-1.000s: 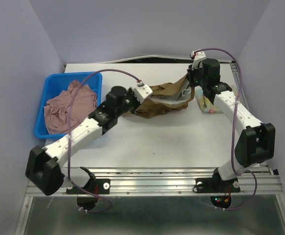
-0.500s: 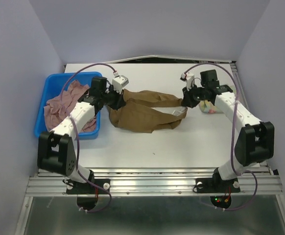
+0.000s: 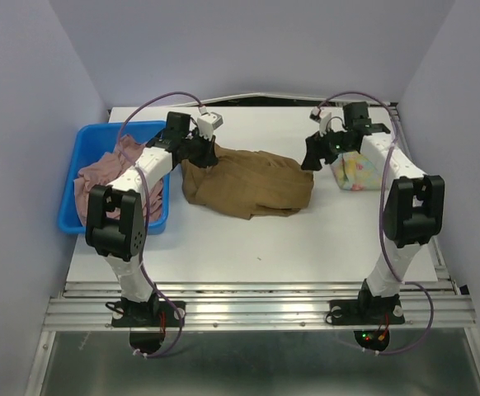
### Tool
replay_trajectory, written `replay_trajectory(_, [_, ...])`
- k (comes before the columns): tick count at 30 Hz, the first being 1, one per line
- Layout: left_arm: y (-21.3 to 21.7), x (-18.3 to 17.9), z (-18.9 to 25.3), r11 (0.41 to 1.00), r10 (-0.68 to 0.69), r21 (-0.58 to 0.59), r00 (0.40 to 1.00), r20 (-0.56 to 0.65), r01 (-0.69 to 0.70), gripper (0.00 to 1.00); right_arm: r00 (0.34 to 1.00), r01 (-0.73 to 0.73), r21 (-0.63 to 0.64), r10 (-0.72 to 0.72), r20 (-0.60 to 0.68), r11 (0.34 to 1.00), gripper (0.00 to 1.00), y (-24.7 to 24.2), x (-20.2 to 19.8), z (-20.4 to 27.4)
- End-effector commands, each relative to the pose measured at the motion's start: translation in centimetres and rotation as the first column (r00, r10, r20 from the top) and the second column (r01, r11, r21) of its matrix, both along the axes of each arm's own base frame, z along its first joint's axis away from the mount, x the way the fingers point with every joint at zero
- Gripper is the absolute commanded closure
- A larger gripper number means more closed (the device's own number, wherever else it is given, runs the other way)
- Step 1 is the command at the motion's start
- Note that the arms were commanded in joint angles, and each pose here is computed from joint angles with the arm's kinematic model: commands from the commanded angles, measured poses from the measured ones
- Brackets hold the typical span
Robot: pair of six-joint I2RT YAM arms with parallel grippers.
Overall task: Fold and stack the skirts
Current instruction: Flatten the skirt out
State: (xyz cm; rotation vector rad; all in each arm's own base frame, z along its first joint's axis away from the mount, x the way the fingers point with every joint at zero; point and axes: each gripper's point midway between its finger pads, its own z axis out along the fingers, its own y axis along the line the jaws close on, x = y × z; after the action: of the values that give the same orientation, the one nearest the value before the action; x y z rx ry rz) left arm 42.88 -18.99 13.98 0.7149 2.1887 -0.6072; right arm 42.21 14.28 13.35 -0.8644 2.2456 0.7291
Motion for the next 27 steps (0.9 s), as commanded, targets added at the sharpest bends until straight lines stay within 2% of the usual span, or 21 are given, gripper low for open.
replay_trajectory(1, [0.0,0.7,1.6,1.000,-0.022,0.005,0.998,0.059,0.022,1.00,0.992,0.033,0.081,-0.042,0.119,0.996,0.20,-2.5,1.6,6.8])
replay_trajectory(2, [0.1,0.6,1.5,1.000,-0.023,0.008,0.998,0.058,0.022,1.00,0.992,0.034,0.095,-0.045,0.115,0.995,0.20,-3.0,1.4,7.2])
replay_trajectory(3, [0.2,0.6,1.4,1.000,-0.023,0.012,0.998,0.060,0.022,1.00,0.995,0.034,0.108,-0.044,0.092,0.994,0.15,-3.2,0.9,7.3])
replay_trajectory(4, [0.2,0.6,1.4,1.000,-0.024,0.016,0.998,0.063,0.023,1.00,0.996,0.030,0.134,-0.041,0.081,0.991,0.06,-3.7,0.5,7.4])
replay_trajectory(6, [0.2,0.6,1.4,1.000,-0.023,0.018,0.998,0.064,0.022,1.00,1.000,0.008,0.165,-0.011,0.019,0.986,0.01,-3.6,-1.0,6.8])
replay_trajectory(11, [0.4,1.0,1.2,0.999,-0.022,0.028,0.998,0.062,0.021,1.00,0.986,-0.077,0.313,0.120,-0.119,0.947,0.00,-1.5,-6.4,4.4])
replay_trajectory(15, [0.4,1.3,1.1,0.999,-0.019,0.034,0.998,0.060,0.017,1.00,0.979,-0.063,0.360,0.128,-0.158,0.931,0.00,-1.0,-8.8,3.0])
replay_trajectory(20, [0.4,1.5,1.1,0.999,-0.019,0.033,0.998,0.058,0.017,1.00,0.996,-0.033,0.314,0.058,-0.070,0.949,0.00,-1.5,-7.2,0.6])
replay_trajectory(27, [0.4,1.8,0.9,0.999,-0.008,0.035,0.999,0.053,0.007,1.00,1.000,-0.016,0.286,0.023,-0.021,0.958,0.01,-0.4,-4.1,-1.8])
